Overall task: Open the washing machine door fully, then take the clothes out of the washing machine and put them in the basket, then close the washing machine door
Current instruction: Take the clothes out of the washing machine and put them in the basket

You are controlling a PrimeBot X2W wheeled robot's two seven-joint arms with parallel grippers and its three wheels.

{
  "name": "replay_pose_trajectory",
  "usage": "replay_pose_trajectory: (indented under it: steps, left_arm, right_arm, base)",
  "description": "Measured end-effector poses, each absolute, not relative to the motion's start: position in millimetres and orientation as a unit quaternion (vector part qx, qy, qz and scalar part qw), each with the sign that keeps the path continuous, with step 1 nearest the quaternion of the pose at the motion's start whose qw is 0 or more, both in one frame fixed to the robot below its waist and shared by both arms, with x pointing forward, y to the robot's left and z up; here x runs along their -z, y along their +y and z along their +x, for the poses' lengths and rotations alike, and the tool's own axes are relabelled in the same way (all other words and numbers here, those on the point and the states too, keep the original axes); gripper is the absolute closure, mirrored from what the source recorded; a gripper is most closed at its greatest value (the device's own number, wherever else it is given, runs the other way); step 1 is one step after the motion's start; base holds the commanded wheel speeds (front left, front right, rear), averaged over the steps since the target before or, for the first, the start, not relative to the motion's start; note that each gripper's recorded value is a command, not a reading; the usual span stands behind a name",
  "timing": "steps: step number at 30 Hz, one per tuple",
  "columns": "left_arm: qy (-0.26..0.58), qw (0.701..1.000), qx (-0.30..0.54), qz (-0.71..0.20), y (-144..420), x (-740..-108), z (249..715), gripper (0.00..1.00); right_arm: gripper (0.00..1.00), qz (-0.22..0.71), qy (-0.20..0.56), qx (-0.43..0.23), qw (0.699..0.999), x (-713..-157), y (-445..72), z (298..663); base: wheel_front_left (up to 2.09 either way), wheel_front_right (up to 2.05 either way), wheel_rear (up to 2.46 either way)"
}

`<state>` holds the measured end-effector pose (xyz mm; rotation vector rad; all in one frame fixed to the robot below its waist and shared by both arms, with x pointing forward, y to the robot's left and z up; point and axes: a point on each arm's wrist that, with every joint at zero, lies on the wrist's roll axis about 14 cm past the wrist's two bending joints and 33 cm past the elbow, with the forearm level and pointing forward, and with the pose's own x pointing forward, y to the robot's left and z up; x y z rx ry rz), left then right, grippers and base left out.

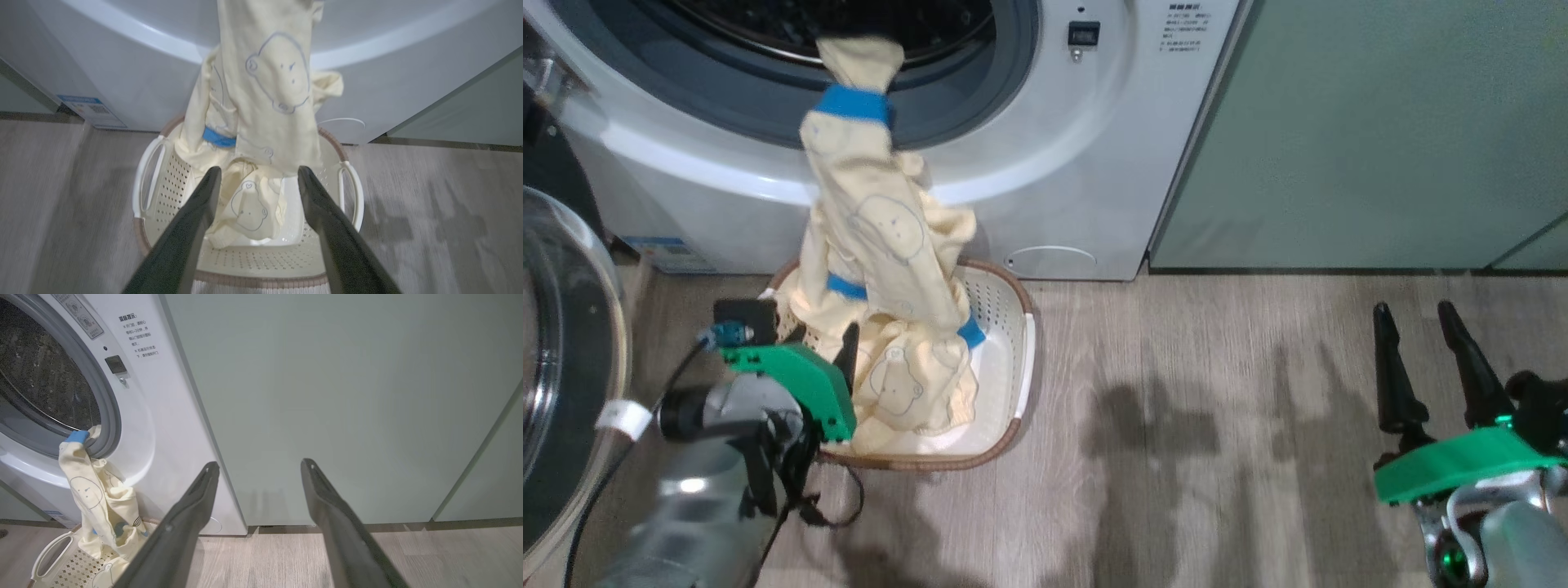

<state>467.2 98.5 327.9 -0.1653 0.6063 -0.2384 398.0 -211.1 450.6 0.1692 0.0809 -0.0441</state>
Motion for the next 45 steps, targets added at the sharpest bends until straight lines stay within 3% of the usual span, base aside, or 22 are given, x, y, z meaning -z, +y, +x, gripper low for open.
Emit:
replay_pose_trajectory:
  steps: [6,17,33,45]
  left_arm:
    - [0.221,0.964,0.117,-0.095,102,-372,488,0.0]
    - [0.12,0.983,0.095,-0.103,126,-425,477,0.0]
    - [0.119,0.985,0.074,-0.104,140,-416,444,0.0]
    - [0.134,0.984,0.076,-0.094,140,-406,460,0.0]
  right_arm:
    - [0.0,0.087,0.036,0.021,0.995,-455,-210,391]
    - [0.0,0.093,0.03,0.024,0.995,-460,-209,371]
    - [0.0,0.096,0.028,0.022,0.995,-462,-207,365]
    - [0.0,0.095,0.042,0.024,0.994,-452,-208,368]
  base:
    - [0.0,0.0,0.0]
    - [0.0,0.0,0.0]
    - [0.0,0.0,0.0]
    - [0.0,0.0,0.0]
